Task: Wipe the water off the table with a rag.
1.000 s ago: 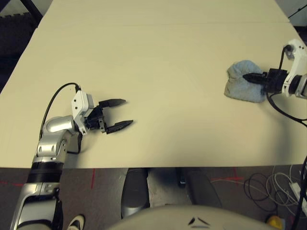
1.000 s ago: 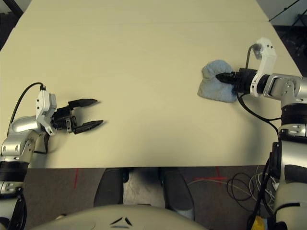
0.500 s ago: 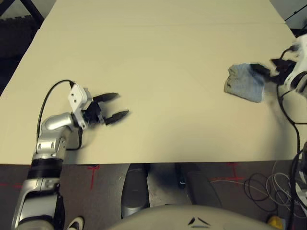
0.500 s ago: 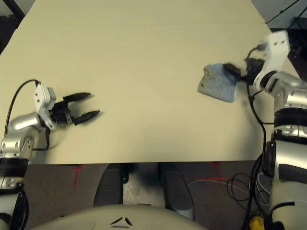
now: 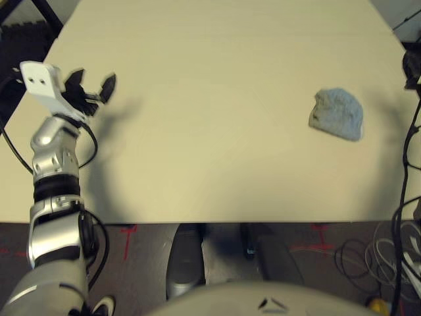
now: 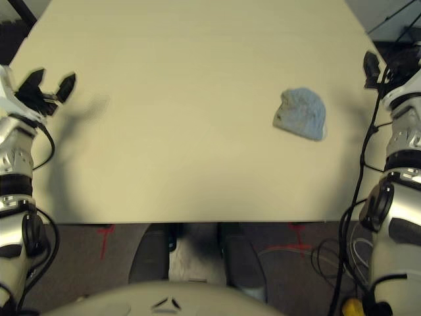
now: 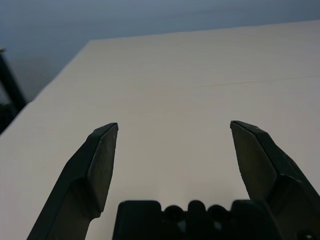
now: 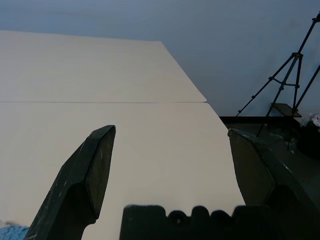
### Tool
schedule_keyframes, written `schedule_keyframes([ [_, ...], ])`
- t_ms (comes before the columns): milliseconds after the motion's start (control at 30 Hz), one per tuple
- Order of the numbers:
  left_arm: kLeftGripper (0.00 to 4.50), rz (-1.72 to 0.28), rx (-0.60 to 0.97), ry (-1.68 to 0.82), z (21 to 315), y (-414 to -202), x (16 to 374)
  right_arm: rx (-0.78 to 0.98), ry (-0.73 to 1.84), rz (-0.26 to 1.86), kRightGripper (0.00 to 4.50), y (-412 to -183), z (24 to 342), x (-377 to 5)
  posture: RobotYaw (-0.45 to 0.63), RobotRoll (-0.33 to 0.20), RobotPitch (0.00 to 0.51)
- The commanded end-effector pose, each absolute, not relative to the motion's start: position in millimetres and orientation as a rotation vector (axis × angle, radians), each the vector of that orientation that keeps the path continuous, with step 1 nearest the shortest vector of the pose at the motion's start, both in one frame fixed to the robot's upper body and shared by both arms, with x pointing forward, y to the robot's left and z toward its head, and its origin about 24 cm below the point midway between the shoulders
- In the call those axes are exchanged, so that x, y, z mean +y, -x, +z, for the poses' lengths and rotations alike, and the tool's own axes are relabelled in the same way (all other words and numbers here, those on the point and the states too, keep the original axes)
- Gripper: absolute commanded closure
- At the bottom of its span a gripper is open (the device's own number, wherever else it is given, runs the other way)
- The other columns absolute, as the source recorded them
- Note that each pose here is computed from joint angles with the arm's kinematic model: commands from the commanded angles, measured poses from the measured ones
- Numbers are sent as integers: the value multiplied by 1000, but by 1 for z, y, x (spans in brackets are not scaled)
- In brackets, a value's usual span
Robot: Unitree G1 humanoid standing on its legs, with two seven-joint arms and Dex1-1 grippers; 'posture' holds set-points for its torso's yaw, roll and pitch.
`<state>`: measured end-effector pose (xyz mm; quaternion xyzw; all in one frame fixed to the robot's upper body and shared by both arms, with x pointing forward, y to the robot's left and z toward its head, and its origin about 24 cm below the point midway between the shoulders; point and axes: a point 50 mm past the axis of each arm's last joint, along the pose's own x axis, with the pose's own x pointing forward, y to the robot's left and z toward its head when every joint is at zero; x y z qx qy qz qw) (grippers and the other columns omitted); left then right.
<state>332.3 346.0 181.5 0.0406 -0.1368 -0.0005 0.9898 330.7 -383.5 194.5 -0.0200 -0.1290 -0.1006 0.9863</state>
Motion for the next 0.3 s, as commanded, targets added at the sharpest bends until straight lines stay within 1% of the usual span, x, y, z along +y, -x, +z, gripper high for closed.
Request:
schedule_keyframes([
  [33, 0, 61, -272, -97, 180, -331, 355, -249, 24, -244, 37, -326, 183, -388, 180, 0, 184],
  [300, 0, 59, -264, -109, 174, -331, 353, -246, 15, -259, 37, -326, 178, -388, 177, 0, 180],
])
